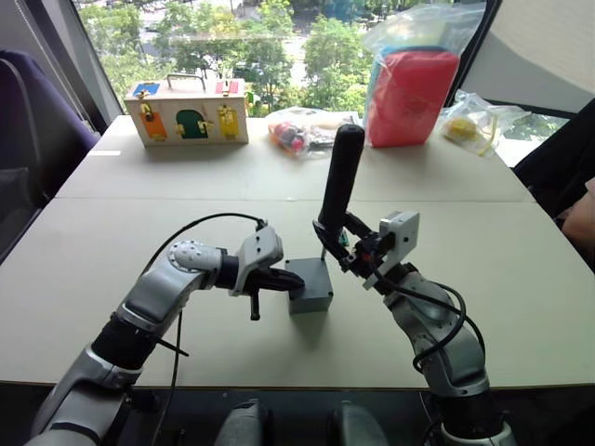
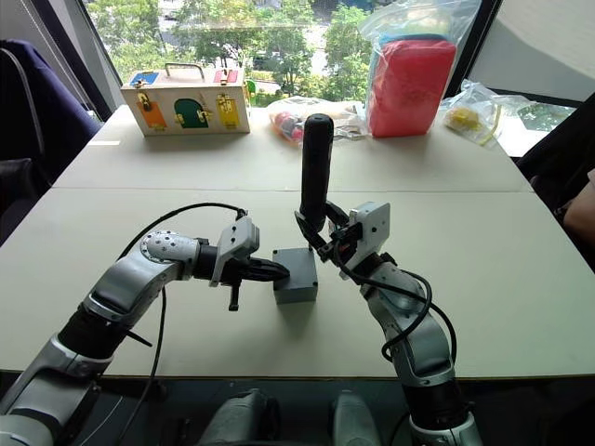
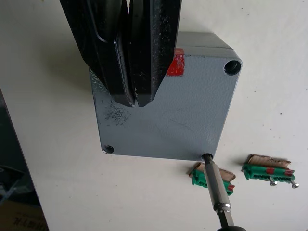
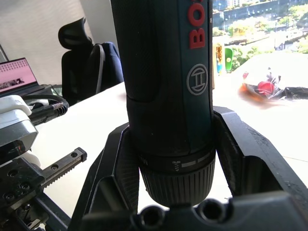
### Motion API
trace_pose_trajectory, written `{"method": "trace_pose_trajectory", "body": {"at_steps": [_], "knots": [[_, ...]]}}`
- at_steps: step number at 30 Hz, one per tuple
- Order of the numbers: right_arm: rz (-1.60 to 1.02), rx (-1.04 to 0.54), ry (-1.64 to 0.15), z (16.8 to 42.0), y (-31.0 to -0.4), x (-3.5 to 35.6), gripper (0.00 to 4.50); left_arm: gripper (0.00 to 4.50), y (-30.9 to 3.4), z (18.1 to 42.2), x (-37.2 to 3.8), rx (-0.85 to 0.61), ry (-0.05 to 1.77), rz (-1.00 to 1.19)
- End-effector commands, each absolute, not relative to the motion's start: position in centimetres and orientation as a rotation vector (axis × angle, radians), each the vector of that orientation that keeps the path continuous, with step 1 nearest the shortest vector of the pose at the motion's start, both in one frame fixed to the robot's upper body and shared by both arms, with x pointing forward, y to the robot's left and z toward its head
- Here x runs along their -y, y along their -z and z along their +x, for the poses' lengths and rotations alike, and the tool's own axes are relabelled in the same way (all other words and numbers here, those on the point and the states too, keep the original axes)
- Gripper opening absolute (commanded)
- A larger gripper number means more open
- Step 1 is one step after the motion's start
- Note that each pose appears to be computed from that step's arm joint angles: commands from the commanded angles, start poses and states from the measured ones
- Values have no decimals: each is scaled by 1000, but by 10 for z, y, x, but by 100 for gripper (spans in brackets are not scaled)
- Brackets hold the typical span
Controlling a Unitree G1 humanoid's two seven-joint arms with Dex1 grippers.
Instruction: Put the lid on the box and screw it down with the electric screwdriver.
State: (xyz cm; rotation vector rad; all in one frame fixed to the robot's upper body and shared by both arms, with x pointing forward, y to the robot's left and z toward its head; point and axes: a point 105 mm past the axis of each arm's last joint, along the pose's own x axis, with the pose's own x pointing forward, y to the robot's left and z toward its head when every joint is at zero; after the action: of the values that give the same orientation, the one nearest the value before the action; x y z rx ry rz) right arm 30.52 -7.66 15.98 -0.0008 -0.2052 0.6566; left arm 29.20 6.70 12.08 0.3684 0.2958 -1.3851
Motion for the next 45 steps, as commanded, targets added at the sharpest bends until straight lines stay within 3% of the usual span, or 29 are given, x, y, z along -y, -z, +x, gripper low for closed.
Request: {"method": "trace_pose_trajectory", "body": {"at_steps": [1, 12, 23, 26, 30, 36, 40, 45], "knots": [[-57, -29, -635, 305, -99, 87, 186, 0, -111, 291, -69, -336, 1381, 379], [-81, -32, -643, 302, -95, 87, 186, 0, -110, 291, -68, -339, 1381, 382], [-99, 17, -640, 305, -110, 88, 186, 0, -108, 292, -67, -343, 1384, 387], [-98, 101, -614, 310, -137, 90, 186, 0, -109, 292, -68, -340, 1383, 389], [-99, 265, -622, 309, -205, 94, 186, 0, -110, 292, -71, -336, 1382, 391], [-71, 359, -616, 313, -276, 107, 186, 0, -110, 301, -69, -313, 1360, 387], [61, 189, -600, 328, -279, 124, 186, 0, -124, 306, -62, -259, 1368, 307], [109, -308, -392, 339, -245, 208, 186, 0, -157, 302, -63, -156, 1412, 349]]}}
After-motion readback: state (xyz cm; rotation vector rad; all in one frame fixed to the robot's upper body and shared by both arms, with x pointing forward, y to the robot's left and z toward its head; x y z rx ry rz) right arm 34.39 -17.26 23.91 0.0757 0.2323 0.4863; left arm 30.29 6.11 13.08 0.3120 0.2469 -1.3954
